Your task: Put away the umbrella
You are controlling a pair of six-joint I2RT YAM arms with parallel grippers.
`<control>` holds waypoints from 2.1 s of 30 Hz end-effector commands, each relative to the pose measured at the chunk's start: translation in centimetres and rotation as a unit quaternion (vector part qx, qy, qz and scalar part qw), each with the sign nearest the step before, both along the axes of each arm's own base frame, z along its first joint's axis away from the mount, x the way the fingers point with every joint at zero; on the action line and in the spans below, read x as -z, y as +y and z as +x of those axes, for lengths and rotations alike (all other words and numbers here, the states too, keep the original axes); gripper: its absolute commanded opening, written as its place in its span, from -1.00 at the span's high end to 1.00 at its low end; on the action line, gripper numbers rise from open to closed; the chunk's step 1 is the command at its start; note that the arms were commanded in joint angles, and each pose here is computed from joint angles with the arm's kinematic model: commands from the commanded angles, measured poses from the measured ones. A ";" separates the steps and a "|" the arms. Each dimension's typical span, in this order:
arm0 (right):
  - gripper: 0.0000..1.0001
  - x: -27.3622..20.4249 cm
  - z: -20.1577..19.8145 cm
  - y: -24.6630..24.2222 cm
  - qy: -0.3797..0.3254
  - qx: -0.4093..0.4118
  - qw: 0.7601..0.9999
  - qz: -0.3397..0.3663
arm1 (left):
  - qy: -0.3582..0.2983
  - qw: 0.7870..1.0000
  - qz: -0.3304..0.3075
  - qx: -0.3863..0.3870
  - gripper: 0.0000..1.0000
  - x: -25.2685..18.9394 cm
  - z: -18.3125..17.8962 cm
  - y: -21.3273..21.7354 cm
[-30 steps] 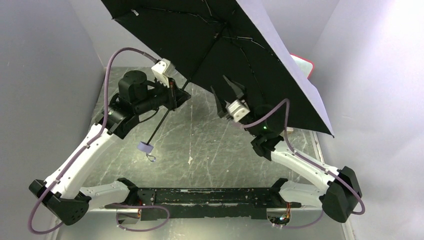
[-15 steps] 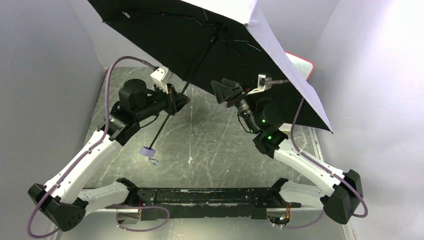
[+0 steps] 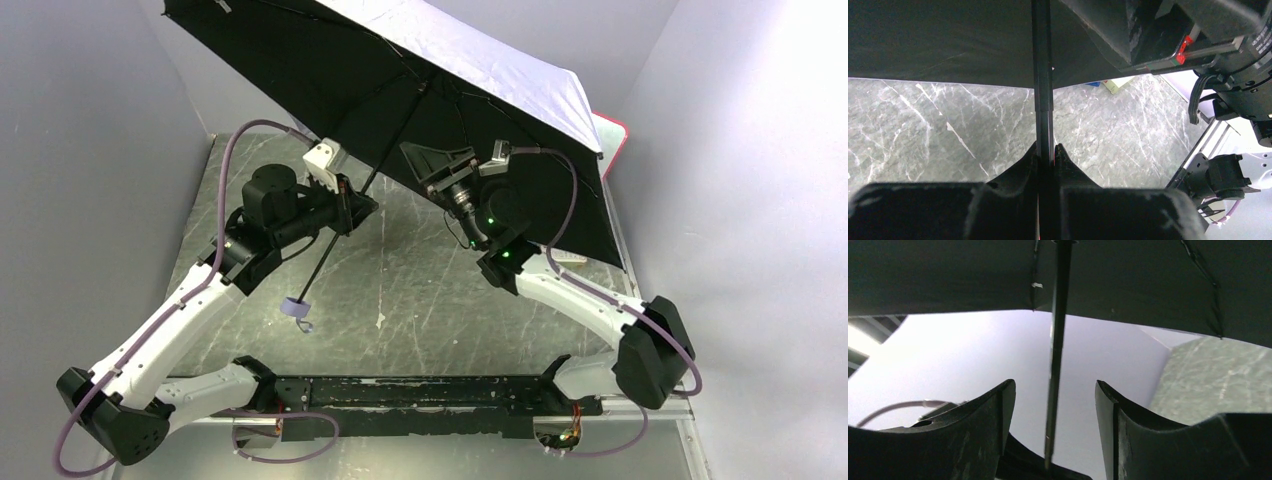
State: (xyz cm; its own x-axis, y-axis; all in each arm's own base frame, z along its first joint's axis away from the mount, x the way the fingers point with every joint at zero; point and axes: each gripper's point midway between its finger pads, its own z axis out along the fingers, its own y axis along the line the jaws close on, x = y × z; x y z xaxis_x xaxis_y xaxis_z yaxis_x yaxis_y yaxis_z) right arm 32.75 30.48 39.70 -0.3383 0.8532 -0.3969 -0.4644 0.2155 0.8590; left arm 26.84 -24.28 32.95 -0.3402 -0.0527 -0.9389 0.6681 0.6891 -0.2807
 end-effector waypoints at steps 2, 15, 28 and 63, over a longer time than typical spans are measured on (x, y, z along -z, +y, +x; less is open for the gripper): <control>-0.26 -3.4 0.2 0.8 -0.012 -0.032 0.995 0.093 | -0.075 0.997 -0.026 0.019 0.90 -3.8 -0.5 -0.4; -0.10 -2.2 3.1 3.9 0.001 -0.034 0.997 0.068 | -0.075 0.997 -0.017 0.028 0.91 -2.9 -0.8 -0.6; 1.00 -2.6 1.8 4.1 -0.057 -0.043 0.997 0.021 | -0.059 0.997 -0.032 0.022 0.02 -2.5 -0.9 -0.6; 1.00 -4.4 -4.9 3.5 -0.177 -0.139 0.974 0.031 | -0.022 0.987 -0.143 0.075 0.19 -3.6 0.0 -4.7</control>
